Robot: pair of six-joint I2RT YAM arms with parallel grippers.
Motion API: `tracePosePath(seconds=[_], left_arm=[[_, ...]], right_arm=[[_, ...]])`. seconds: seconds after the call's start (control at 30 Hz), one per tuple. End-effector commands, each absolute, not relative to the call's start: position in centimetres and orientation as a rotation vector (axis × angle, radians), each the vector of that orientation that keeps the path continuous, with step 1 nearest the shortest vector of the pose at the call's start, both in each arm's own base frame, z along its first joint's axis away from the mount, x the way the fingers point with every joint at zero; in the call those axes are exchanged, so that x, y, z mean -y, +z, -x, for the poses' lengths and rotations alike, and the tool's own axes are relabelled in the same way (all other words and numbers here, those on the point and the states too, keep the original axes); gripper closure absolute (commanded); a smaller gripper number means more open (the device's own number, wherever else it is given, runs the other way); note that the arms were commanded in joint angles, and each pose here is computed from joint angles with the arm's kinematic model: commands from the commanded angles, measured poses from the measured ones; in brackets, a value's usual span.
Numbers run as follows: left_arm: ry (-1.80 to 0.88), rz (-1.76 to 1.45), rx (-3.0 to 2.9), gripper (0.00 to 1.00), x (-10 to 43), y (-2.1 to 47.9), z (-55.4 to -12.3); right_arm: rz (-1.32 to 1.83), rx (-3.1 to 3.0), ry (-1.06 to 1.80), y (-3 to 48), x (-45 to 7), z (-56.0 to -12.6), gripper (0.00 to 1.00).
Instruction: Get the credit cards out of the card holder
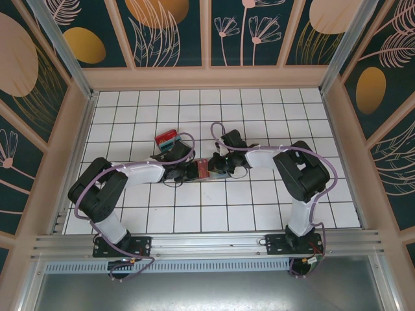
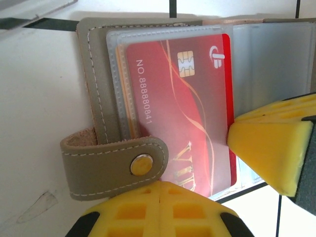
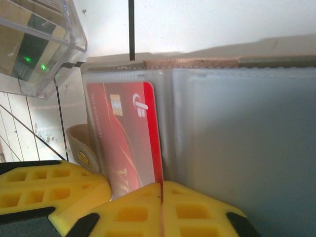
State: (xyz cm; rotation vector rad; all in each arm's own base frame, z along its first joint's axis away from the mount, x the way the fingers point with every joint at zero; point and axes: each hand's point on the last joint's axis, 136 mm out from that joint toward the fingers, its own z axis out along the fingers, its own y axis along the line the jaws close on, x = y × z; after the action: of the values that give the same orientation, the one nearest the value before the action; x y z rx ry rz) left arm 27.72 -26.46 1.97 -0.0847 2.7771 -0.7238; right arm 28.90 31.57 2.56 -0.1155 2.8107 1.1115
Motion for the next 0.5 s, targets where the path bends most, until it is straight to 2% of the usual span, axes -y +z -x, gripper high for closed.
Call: tracePosePath(seconds=[0.0, 0.47], left_arm=[[-0.702, 0.084, -2.846, 0.93, 26.3, 0.2, -26.7], [-0.671, 0.089, -2.856, 0.94, 25.9, 0.0, -26.6]], right_arm=[[0.178, -2.808, 1.204, 2.8, -32.9, -28.2, 1.00], [0.046, -2.773, 1.109, 3.7, -28.5, -29.3, 1.00]])
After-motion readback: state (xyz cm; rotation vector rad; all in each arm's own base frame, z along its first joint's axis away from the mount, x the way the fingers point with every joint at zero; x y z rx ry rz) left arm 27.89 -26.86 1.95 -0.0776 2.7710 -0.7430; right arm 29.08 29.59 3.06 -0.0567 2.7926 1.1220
